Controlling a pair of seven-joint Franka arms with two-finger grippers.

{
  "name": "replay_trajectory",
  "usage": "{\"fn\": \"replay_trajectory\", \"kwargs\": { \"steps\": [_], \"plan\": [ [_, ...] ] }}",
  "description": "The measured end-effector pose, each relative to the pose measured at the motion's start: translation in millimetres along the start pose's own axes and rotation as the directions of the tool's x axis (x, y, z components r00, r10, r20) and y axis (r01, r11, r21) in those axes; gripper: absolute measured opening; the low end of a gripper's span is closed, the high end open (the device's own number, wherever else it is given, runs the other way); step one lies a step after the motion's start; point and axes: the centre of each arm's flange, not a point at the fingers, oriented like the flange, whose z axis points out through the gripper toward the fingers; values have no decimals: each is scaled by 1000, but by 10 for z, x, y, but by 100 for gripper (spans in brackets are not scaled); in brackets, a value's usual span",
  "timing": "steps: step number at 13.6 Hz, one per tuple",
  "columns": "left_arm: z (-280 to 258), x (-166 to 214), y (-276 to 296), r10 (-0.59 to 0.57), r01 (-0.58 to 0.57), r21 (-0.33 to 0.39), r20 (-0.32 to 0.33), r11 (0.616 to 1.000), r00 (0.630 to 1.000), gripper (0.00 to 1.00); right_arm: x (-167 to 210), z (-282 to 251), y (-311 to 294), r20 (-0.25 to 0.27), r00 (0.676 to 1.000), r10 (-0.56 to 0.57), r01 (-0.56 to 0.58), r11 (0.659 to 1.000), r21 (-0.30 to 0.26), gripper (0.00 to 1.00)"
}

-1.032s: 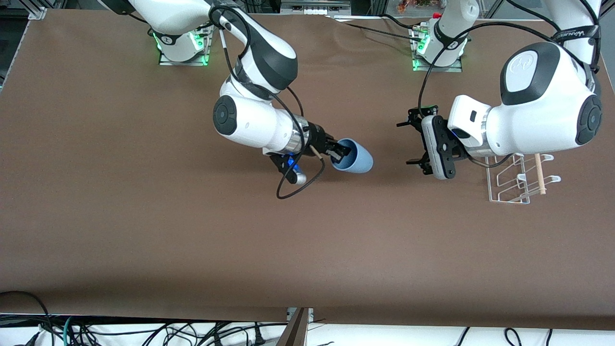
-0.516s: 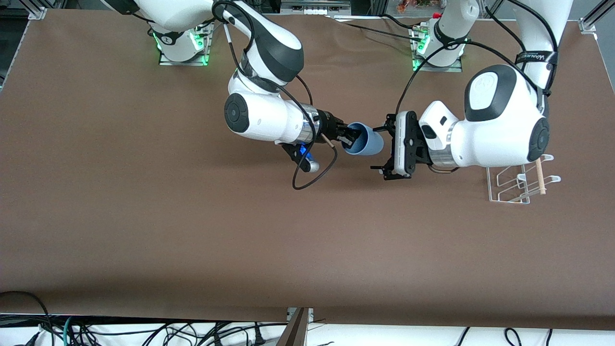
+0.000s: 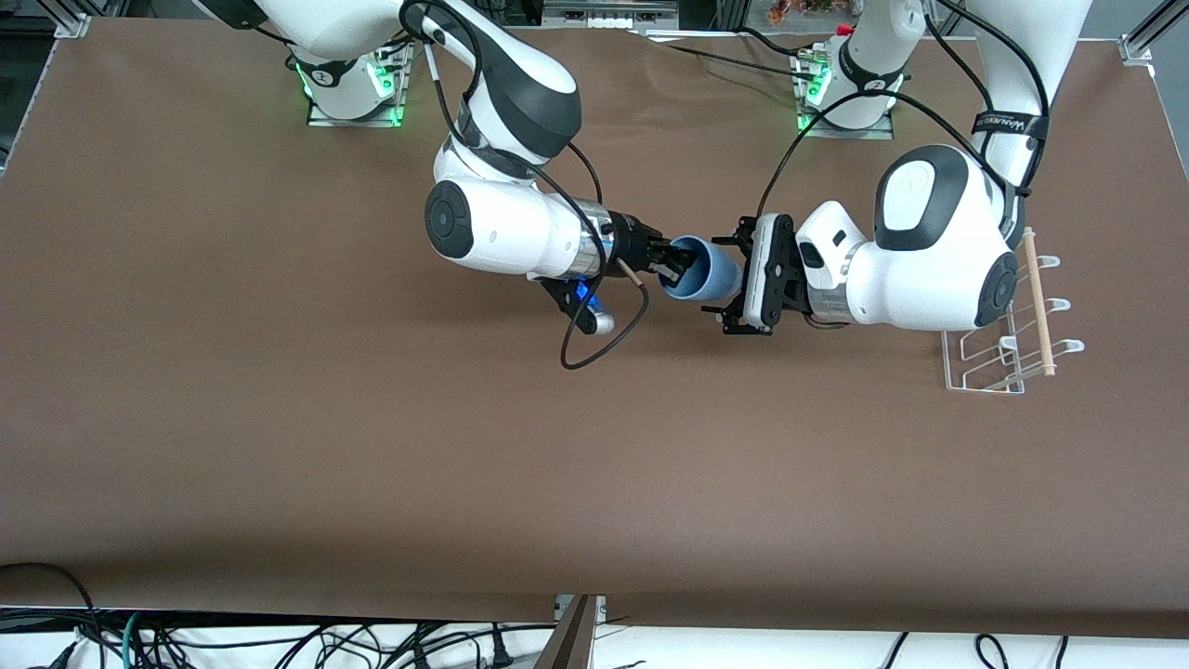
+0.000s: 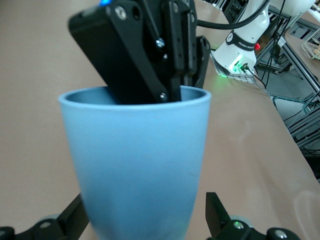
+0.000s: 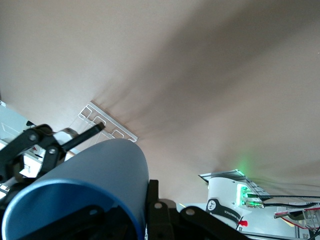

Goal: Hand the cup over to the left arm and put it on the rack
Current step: 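Grasp the cup rim with the left gripper beside the right gripper, then open the right gripper and pull it back while the left gripper lifts the cup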

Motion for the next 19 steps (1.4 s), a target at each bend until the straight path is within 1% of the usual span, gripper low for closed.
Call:
{"fn": "replay_trajectory", "kwargs": {
  "steps": [1,3,8,11,13,14,15,16,19],
  "plan": [
    [-9,11,6,5,-5,4,-2,1000,1000,93,7,-10,-1,1,1000,1,-1,1000,-1,5],
    [-46,9,-3,10,-10,20,-7,1000,1000,71,-7,-23,-1,6,1000,4,-4,1000,-5,5],
    [-76,22,3,15,-14,29,-14,999,1000,71,-13,-47,-15,6,1000,-10,10,1000,1,5],
    [-196,90,44,28,-27,65,-11,998,1000,71,-47,-119,-68,5,999,-51,51,998,24,5],
    [-299,147,94,36,-37,88,8,995,999,71,-89,-157,-104,10,997,-71,70,997,44,5],
    [-361,121,127,43,-47,83,45,995,998,71,-65,-195,-114,2,997,-80,80,996,49,11],
    [-461,43,147,41,-47,80,79,996,996,71,-8,-277,-133,0,996,-88,87,994,61,20],
    [-595,-85,161,32,-41,76,111,996,993,71,78,-395,-150,-13,996,-91,92,993,73,31],
    [-951,-407,216,7,-17,63,158,998,987,71,264,-742,-167,-35,994,-105,108,990,88,62]
  ]
}}
